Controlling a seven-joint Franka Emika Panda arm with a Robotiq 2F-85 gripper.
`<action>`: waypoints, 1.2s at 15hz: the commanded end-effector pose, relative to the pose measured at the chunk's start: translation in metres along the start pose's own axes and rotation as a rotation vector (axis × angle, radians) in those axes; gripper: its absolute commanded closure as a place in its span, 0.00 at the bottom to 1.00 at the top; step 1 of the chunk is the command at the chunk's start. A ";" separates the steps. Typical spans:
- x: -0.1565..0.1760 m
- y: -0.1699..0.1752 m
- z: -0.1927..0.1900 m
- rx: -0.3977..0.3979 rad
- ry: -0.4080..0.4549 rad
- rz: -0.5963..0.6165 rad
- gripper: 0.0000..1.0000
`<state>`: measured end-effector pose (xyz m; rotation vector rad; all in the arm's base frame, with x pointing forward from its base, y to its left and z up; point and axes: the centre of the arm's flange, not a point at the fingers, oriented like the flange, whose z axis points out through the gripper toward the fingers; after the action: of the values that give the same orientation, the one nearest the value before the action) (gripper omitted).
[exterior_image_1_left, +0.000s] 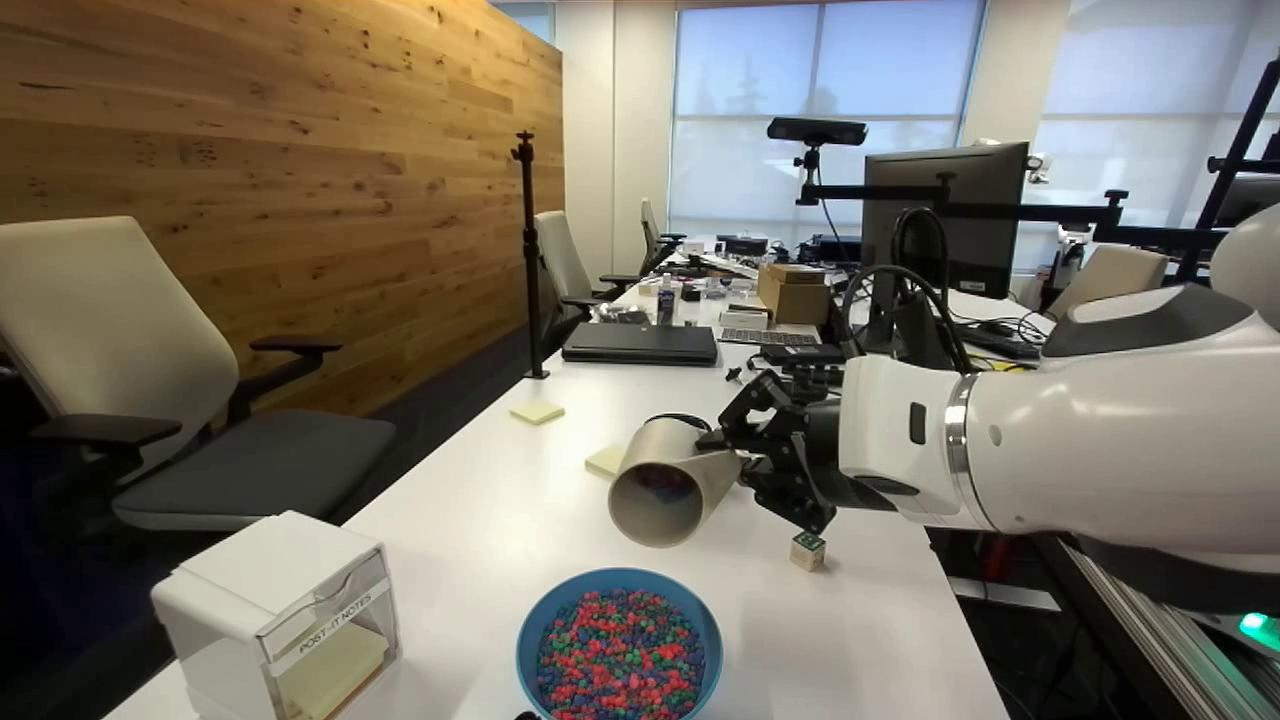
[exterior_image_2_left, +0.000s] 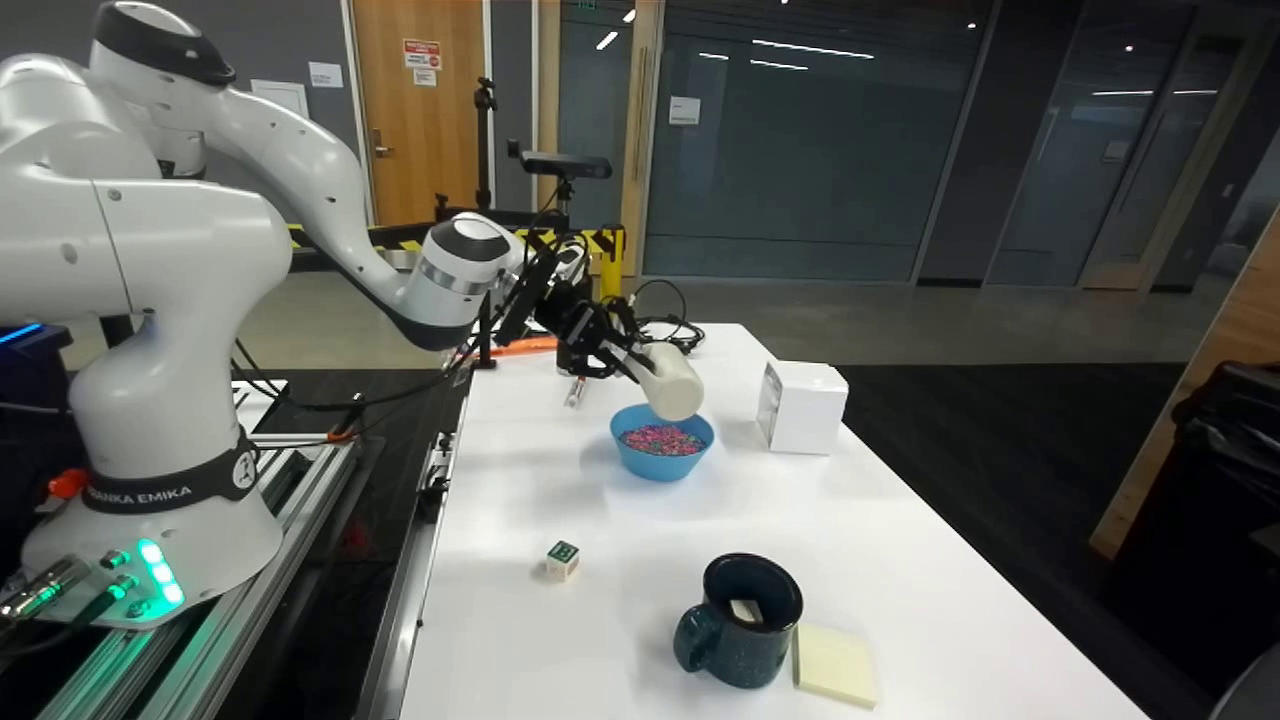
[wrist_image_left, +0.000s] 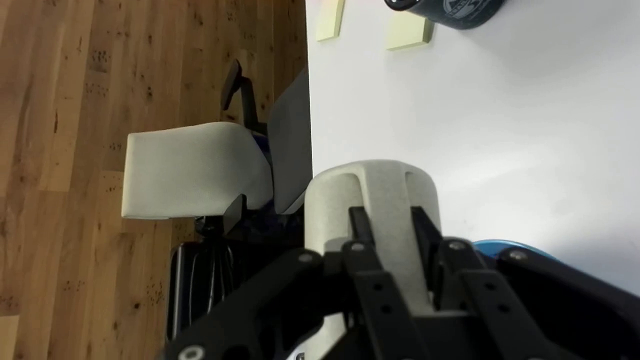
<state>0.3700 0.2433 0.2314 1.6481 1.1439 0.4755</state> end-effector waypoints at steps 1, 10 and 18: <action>0.006 -0.001 -0.001 -0.051 0.003 -0.105 0.94; 0.015 -0.011 0.002 -0.069 -0.003 -0.256 0.94; 0.023 -0.003 0.018 -0.086 -0.039 -0.371 0.94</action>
<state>0.3786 0.2501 0.2121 1.3986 1.3351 0.2923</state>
